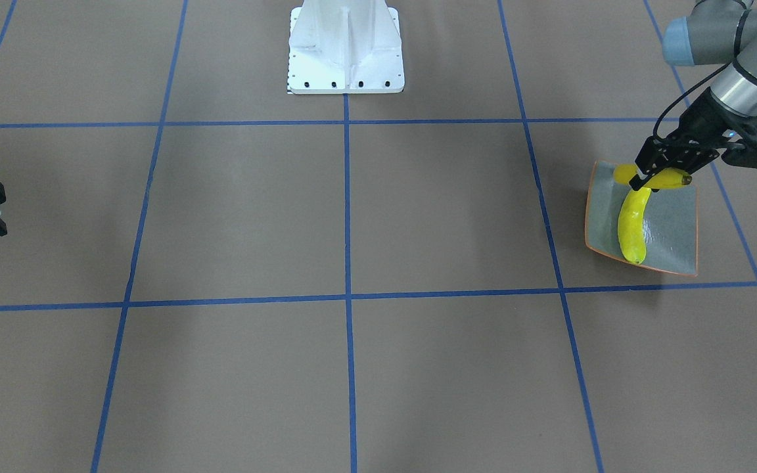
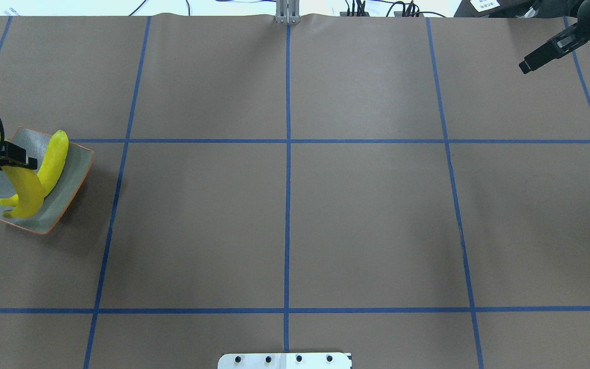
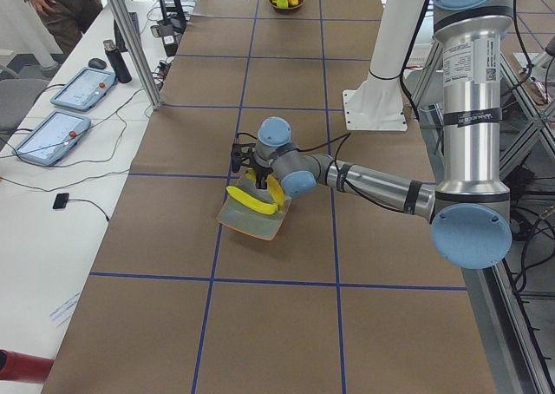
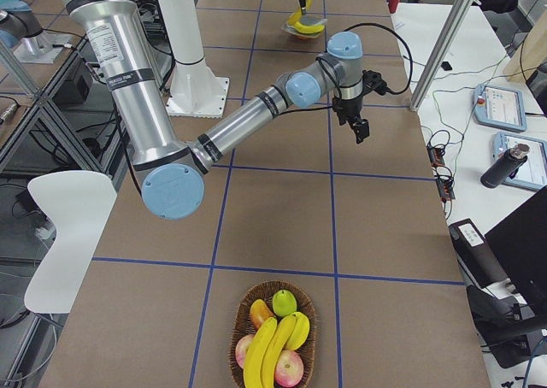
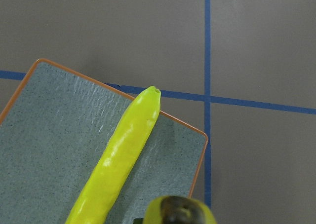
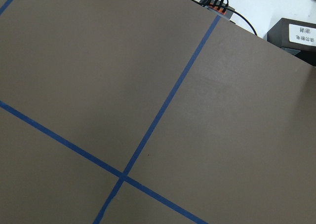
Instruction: Transfer all bananas from basket to plate
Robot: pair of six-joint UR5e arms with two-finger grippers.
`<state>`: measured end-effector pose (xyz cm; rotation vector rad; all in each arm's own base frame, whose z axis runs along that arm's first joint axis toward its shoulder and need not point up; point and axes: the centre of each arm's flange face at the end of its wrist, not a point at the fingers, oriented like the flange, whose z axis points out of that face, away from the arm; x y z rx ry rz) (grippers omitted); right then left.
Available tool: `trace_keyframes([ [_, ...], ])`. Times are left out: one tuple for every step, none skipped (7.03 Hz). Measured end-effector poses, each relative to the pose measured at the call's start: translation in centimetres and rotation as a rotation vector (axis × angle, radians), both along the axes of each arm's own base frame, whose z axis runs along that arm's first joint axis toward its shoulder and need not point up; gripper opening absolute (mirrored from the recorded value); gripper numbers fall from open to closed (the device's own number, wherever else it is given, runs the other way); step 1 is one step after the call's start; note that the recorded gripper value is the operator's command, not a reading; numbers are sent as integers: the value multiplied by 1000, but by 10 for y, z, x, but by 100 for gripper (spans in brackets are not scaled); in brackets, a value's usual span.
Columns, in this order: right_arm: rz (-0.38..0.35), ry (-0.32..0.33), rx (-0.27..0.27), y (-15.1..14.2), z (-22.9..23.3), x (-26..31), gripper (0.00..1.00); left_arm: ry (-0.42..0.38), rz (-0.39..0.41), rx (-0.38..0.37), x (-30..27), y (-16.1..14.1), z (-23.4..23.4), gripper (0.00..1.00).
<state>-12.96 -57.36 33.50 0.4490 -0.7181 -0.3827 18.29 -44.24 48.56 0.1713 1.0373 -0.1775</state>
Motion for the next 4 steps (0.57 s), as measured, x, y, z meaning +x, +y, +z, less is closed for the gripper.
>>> trace_keyframes([
  [0,1,-3,-2,2,-1,100,-13,-9,-2,3,-6,2,75],
  [-1,3,-6,-4,4,-2,100,-27,-25,2,6,-14,4,99],
  [-1,4,-8,-5,6,-2,100,-45,-43,11,8,-22,6,99],
  [-1,4,-10,-5,7,-3,100,-61,-51,28,9,-25,8,99],
])
